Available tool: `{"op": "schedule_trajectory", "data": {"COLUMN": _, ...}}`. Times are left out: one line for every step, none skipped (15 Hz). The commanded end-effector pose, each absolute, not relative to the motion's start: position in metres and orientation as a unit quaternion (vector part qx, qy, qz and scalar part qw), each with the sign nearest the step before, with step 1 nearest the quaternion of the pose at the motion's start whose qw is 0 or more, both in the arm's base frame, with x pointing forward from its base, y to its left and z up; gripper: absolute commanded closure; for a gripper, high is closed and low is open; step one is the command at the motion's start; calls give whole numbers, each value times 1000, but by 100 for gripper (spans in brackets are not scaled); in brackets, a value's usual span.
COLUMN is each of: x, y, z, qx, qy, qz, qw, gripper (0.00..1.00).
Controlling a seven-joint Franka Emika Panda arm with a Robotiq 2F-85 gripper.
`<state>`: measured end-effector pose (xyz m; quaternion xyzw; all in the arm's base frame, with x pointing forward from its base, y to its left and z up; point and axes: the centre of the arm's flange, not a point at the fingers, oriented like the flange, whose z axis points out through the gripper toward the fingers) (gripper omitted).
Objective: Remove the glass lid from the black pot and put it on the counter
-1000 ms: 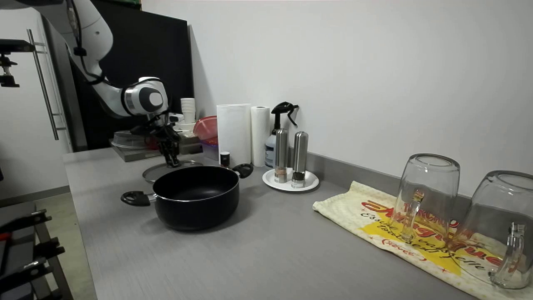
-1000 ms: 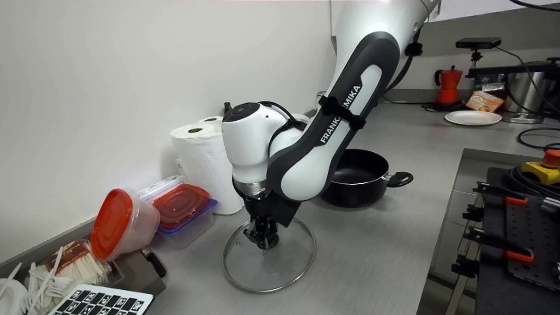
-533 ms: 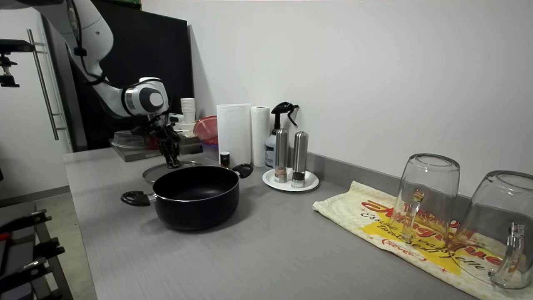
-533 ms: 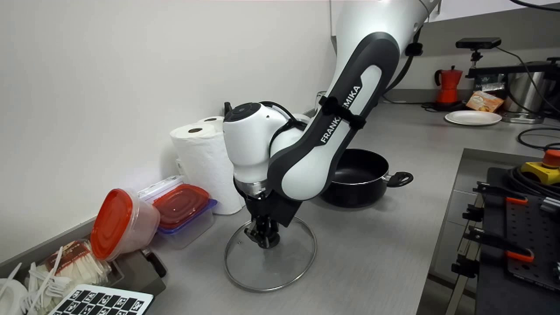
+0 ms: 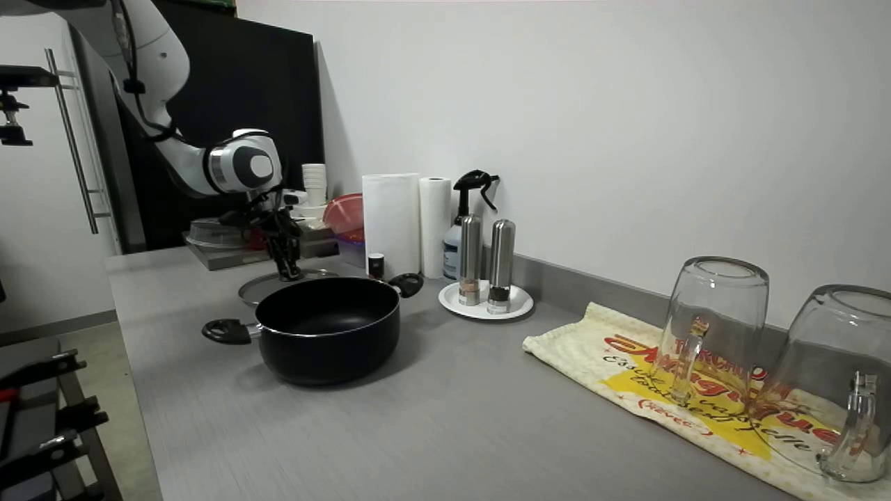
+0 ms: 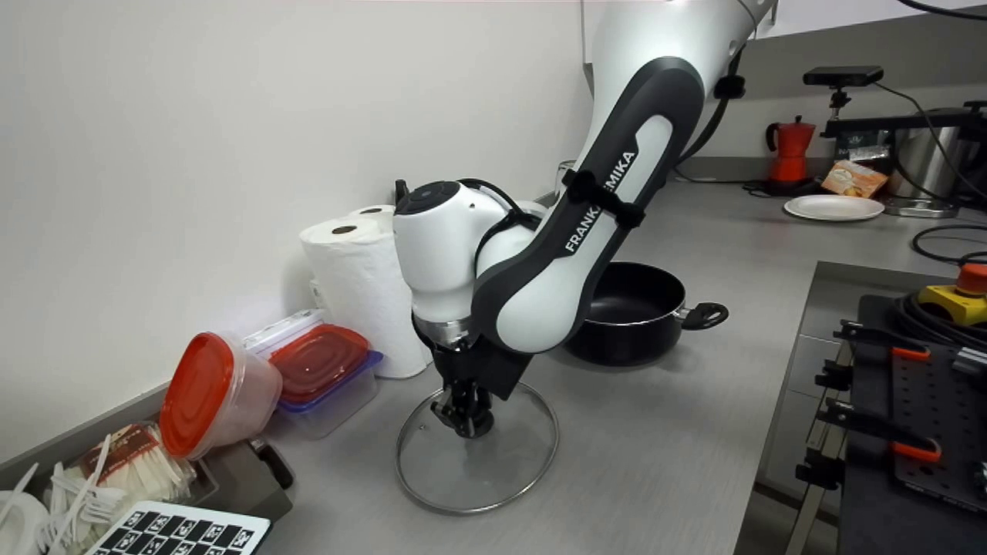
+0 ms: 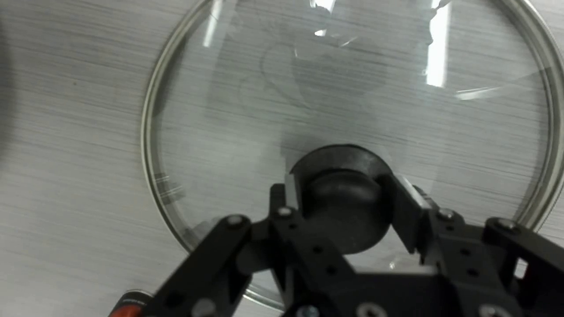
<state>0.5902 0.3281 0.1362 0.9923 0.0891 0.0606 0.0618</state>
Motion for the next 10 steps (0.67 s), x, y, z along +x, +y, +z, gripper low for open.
{"op": "schedule_trajectory", "data": {"x": 579, "y": 317, "z": 143, "qx": 994, "qy": 83, "qz": 50, "qw": 59, "gripper": 18}}
{"op": "schedule_trajectory", "data": {"x": 589, "y": 326, "z": 135, "qx": 993, "qy": 88, "qz": 58, "qw": 63, "gripper": 37}}
{"op": "schedule_trajectory", "data": {"x": 588, "y": 324, "z": 134, "qx": 993, "qy": 87, "qz": 56, "qw": 63, "gripper": 28}}
{"op": "schedule_trajectory", "data": {"x": 587, "y": 322, "z": 134, "qx": 993, "qy": 86, "qz": 54, "qw": 64, "gripper": 21}}
{"op": "schedule_trajectory", "data": {"x": 587, "y": 321, "z": 134, "qx": 993, "qy": 85, "qz": 53, "qw": 64, "gripper": 18}}
{"op": "schedule_trajectory", "data": {"x": 586, "y": 320, "z": 134, "qx": 993, "qy": 85, "qz": 53, "qw": 64, "gripper": 18}}
{"op": "schedule_trajectory", "data": {"x": 586, "y": 320, "z": 134, "qx": 993, "qy": 85, "qz": 53, "qw": 64, "gripper": 18}}
{"op": "schedule_trajectory", "data": {"x": 586, "y": 320, "z": 134, "qx": 993, "qy": 85, "qz": 53, "qw": 64, "gripper": 18}}
{"op": "schedule_trajectory", "data": {"x": 586, "y": 320, "z": 134, "qx": 993, "qy": 85, "qz": 53, "qw": 64, "gripper": 18}}
{"op": "schedule_trajectory", "data": {"x": 586, "y": 320, "z": 134, "qx": 993, "qy": 85, "qz": 53, "qw": 64, "gripper": 18}}
